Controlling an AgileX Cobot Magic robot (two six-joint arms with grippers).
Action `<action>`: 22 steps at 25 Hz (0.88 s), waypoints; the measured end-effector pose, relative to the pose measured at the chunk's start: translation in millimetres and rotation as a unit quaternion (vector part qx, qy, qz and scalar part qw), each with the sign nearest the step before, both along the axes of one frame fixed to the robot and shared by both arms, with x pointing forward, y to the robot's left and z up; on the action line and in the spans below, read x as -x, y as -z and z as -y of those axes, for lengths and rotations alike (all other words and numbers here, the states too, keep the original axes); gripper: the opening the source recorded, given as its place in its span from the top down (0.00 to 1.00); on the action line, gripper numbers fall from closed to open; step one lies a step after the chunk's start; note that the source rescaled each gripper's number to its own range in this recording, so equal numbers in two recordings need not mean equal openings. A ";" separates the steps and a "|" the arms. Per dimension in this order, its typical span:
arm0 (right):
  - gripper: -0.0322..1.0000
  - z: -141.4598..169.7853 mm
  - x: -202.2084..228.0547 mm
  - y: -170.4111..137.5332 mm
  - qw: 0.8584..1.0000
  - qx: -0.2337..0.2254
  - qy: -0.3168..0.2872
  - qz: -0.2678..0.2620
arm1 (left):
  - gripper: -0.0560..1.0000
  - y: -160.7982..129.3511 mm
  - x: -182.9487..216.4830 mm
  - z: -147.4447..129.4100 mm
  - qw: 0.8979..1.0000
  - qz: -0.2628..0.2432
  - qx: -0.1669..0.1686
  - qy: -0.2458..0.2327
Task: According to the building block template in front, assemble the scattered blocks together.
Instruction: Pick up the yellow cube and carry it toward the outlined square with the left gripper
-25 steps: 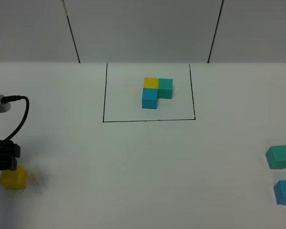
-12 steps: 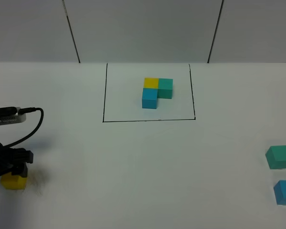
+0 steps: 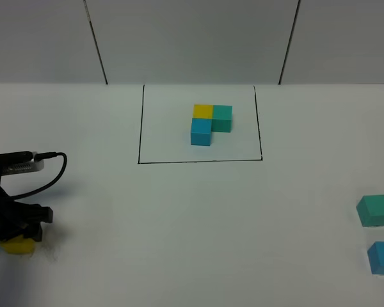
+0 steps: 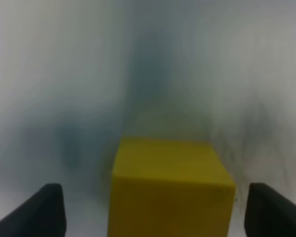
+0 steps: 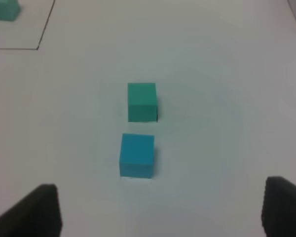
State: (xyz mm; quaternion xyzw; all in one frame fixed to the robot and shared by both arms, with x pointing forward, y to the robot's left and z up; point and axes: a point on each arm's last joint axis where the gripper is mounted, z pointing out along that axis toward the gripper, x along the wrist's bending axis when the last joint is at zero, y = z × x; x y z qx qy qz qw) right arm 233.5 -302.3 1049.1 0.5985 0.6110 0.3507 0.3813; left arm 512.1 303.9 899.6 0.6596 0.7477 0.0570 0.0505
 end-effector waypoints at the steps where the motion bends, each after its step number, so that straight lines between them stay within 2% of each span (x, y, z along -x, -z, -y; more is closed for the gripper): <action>1: 0.31 0.0 0.0 0.0 1.000 0.000 0.000 0.000 | 0.52 -0.1 -0.5 0.0 1.000 0.003 0.000 0.000; 3: 0.31 0.0 0.0 0.0 1.000 0.000 0.000 0.000 | 0.75 0.0 -1.8 0.0 1.000 0.009 0.000 0.001; 4: 0.31 0.0 0.0 0.0 1.000 0.000 0.000 0.000 | 0.91 -0.1 -2.4 -0.1 1.000 0.013 -0.001 0.001; 5: 0.31 0.0 0.0 0.0 1.000 0.000 0.000 0.000 | 0.95 -0.3 -3.0 -0.3 1.000 0.015 -0.002 0.004; 9: 0.31 0.0 0.0 0.0 1.000 0.000 0.000 0.000 | 0.94 -6.6 -10.2 0.7 0.999 0.018 -0.017 0.045; 11: 0.31 0.0 0.0 0.0 1.000 0.000 0.000 0.000 | 0.94 -13.6 -16.2 13.0 0.992 0.013 -0.027 0.119; 12: 0.31 0.0 0.0 0.0 1.000 0.000 0.000 0.000 | 0.94 -18.2 -19.2 21.6 0.984 0.008 -0.033 0.173; 14: 0.31 0.0 0.0 0.0 1.000 0.000 0.000 0.000 | 0.94 -26.7 -22.0 46.8 0.958 -0.001 -0.035 0.286; 17: 0.31 0.0 0.0 0.0 1.000 0.000 0.000 0.000 | 0.94 -39.5 -20.7 86.7 0.893 -0.009 -0.033 0.449; 18: 0.31 0.0 0.0 0.0 1.000 0.000 0.000 0.000 | 0.94 -43.9 -19.4 100.6 0.868 -0.007 -0.033 0.495; 20: 0.31 0.0 0.0 0.0 1.000 0.000 0.000 0.000 | 0.94 -52.2 -17.9 125.6 0.827 0.009 -0.037 0.561; 22: 0.31 0.0 0.0 0.0 1.000 0.000 0.000 0.000 | 0.94 -63.1 -18.6 149.4 0.798 0.034 -0.042 0.600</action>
